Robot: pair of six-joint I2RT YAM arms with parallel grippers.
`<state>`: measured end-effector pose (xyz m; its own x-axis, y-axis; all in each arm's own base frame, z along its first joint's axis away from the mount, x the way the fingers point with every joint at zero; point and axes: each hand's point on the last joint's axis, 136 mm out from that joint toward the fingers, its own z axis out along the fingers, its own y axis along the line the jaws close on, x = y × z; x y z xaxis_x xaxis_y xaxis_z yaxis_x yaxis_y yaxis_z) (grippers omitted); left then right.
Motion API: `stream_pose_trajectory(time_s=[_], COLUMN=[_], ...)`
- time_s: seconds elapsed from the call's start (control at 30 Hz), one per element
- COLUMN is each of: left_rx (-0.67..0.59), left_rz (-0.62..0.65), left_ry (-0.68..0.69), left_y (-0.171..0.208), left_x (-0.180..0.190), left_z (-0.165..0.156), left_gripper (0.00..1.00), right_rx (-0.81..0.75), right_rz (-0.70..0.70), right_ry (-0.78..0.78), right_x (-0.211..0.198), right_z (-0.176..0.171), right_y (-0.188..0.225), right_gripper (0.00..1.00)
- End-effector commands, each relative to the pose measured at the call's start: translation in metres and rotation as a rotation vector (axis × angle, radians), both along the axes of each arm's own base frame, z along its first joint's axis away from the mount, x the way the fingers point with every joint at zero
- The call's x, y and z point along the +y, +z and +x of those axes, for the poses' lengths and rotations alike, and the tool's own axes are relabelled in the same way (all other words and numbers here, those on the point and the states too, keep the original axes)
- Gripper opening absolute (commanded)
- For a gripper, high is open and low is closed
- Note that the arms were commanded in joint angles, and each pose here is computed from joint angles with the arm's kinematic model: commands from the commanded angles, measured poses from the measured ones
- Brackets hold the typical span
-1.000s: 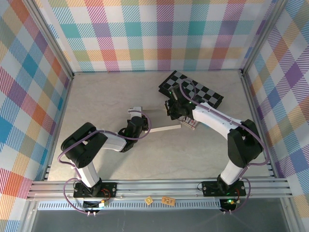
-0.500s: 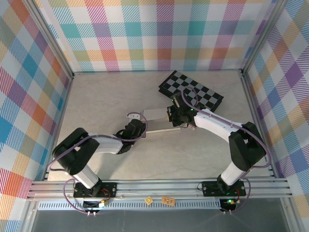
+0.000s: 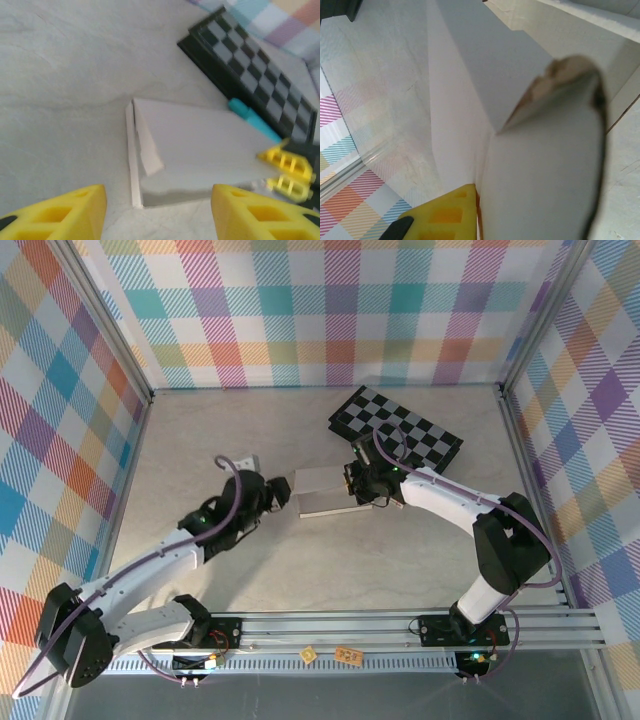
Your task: Fold the paper box
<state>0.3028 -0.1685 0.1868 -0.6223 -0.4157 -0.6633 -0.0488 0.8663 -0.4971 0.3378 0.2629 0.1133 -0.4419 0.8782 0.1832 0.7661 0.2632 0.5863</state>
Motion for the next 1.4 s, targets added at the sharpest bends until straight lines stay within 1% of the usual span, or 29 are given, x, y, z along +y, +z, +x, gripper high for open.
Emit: stream_pose_trajectory(time_s=[0.0, 0.03, 0.13, 0.27, 0.3, 0.43, 0.53, 0.67, 0.73, 0.8, 0.87, 1.0, 1.1, 1.17, 1.37], left_rx=[0.319, 0.349, 0.422, 0.506, 0.530, 0.587, 0.590, 0.627, 0.624, 0.653, 0.685, 0.706, 0.718, 0.703, 0.737], left_rz=[-0.132, -0.176, -0.239, -0.339, -0.367, -0.381, -0.417, -0.393, -0.407, -0.404, -0.372, -0.343, -0.265, -0.227, -0.316], left_ry=[0.079, 0.077, 0.058, -0.032, -0.049, -0.048, -0.060, -0.070, -0.070, -0.086, -0.084, -0.084, -0.088, -0.092, -0.130], left_y=[-0.035, -0.034, -0.037, -0.051, -0.057, -0.075, -0.081, -0.088, -0.089, -0.093, -0.098, -0.105, -0.108, -0.105, -0.113], left_x=[0.012, 0.009, 0.000, -0.032, -0.040, -0.048, -0.055, -0.054, -0.055, -0.057, -0.053, -0.048, -0.040, -0.035, -0.054], left_z=[-0.002, 0.006, 0.022, 0.038, 0.042, 0.047, 0.049, 0.040, 0.038, 0.033, 0.023, 0.015, 0.012, 0.013, 0.011], left_gripper=[0.52, 0.51, 0.49, 0.45, 0.43, 0.44, 0.43, 0.42, 0.40, 0.39, 0.39, 0.38, 0.38, 0.39, 0.40], right_rx=[0.071, 0.071, 0.078, 0.106, 0.110, 0.116, 0.139, 0.155, 0.157, 0.157, 0.157, 0.166, 0.169, 0.167, 0.169], right_rz=[-0.060, -0.061, -0.091, -0.095, -0.100, -0.120, -0.109, -0.099, -0.098, -0.100, -0.103, -0.100, -0.101, -0.107, -0.108], right_ry=[0.041, 0.045, 0.082, 0.102, 0.104, 0.120, 0.123, 0.130, 0.136, 0.138, 0.138, 0.141, 0.139, 0.140, 0.136], right_x=[-0.008, -0.009, -0.011, -0.012, -0.013, -0.015, -0.013, -0.010, -0.008, -0.008, -0.008, -0.007, -0.007, -0.009, -0.011], right_z=[-0.021, -0.023, -0.027, -0.035, -0.037, -0.038, -0.040, -0.041, -0.040, -0.040, -0.039, -0.040, -0.041, -0.041, -0.043], right_y=[-0.024, -0.024, -0.026, -0.034, -0.034, -0.034, -0.039, -0.041, -0.041, -0.041, -0.041, -0.043, -0.043, -0.043, -0.043], right_gripper=[0.13, 0.13, 0.13, 0.14, 0.14, 0.14, 0.14, 0.14, 0.14, 0.14, 0.14, 0.14, 0.13, 0.13, 0.13])
